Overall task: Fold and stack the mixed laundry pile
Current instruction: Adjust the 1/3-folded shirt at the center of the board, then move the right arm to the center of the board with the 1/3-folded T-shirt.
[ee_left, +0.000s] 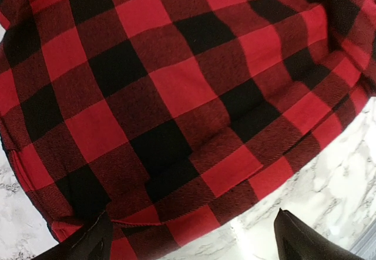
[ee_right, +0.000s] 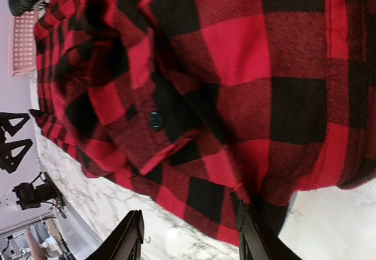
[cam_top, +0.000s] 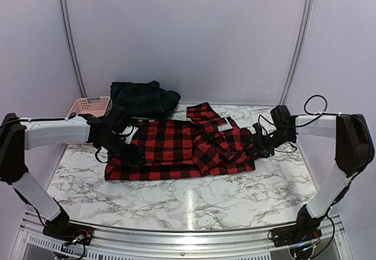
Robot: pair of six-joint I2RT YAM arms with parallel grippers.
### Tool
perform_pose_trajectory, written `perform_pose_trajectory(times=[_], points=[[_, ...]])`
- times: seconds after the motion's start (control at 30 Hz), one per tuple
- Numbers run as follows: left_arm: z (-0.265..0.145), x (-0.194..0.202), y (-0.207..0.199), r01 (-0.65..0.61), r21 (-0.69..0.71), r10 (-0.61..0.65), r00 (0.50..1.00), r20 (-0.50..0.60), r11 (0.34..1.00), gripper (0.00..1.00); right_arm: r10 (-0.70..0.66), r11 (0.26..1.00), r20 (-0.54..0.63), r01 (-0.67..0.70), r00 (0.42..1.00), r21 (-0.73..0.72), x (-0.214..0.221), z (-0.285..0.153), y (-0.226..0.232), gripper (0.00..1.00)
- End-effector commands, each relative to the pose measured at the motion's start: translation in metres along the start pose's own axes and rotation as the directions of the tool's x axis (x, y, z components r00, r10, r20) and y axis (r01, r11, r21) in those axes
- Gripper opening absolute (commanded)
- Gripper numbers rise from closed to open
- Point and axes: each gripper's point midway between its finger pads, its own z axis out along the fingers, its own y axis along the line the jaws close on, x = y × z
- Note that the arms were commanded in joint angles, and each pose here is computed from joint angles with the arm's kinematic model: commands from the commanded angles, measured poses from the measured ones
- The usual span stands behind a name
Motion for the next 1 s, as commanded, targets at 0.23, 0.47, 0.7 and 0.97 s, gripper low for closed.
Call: perform_pose_trajectory(times=[0.23,0.47,0.7,0.97], points=[[0.031,0.004,0.019,-0.185,-0.109,0.170,0.977,-0.131,0.977,0.99,-0.067,0.978,-0.118,0.089,0.991,0.190,0.011,0.040,-0.040,0.49],[0.048,-0.019,0.055,-0.202,-0.348,0.158,0.976,-0.152,0.915,0.99,-0.038,0.961,-0.169,0.082,0.985,0.263,0.026,0.045,-0.061,0.36],[0.056,-0.048,0.096,0.085,-0.385,-0.114,0.992,-0.052,0.919,0.98,-0.007,0.955,-0.212,0.069,0.977,0.289,0.047,0.045,-0.074,0.07],[0.029,-0.052,0.073,0.171,-0.152,-0.172,0.985,0.009,0.973,0.99,0.025,0.970,-0.235,0.033,0.972,0.240,0.068,0.037,-0.064,0.00]])
